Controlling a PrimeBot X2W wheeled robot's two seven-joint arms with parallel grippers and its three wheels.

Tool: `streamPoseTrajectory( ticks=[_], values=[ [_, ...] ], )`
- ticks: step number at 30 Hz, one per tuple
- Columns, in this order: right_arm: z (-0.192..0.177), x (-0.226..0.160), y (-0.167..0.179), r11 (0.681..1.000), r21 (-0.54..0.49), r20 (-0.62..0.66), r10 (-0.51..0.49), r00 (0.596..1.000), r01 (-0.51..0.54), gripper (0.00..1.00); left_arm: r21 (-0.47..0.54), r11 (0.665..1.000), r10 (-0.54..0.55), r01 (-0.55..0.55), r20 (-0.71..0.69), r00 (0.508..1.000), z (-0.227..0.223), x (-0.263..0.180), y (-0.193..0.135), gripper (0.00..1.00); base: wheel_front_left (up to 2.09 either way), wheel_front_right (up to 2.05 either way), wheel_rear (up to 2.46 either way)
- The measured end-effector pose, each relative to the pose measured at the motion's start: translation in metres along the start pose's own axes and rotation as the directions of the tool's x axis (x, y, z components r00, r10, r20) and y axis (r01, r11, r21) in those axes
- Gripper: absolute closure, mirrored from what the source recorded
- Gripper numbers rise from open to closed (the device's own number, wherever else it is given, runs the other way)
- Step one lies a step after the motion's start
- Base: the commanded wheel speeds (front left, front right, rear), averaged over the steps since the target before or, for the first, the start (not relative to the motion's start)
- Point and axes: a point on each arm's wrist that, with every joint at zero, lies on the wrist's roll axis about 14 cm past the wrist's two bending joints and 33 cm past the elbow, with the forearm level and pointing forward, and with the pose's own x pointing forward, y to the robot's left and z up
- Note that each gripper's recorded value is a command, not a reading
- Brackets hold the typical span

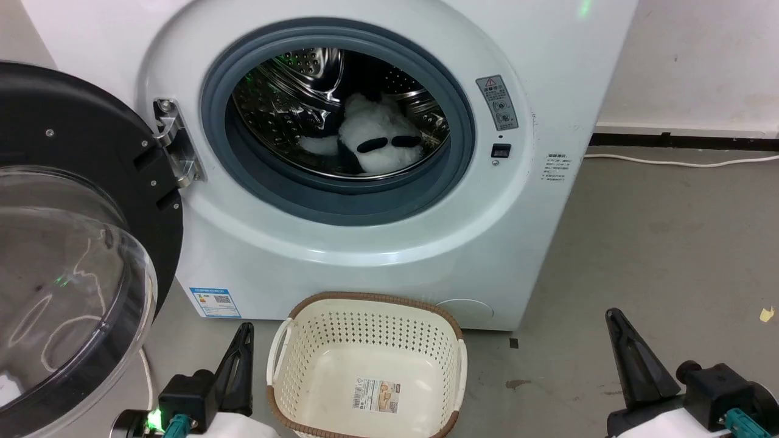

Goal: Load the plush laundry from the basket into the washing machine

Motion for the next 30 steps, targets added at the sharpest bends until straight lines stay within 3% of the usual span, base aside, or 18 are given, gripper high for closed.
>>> streamPoseTrajectory(
  ticks=[30],
  values=[
    [-0.0046,0.0034,-0.0003,1.0,-0.017,-0.051,0.001,0.999,-0.002,1.0,0.034,0.999,0.015,-0.014,-0.03,0.999,0.0021,0.0035,0.0023,1.0,0.0,0.0,0.0]
  ],
)
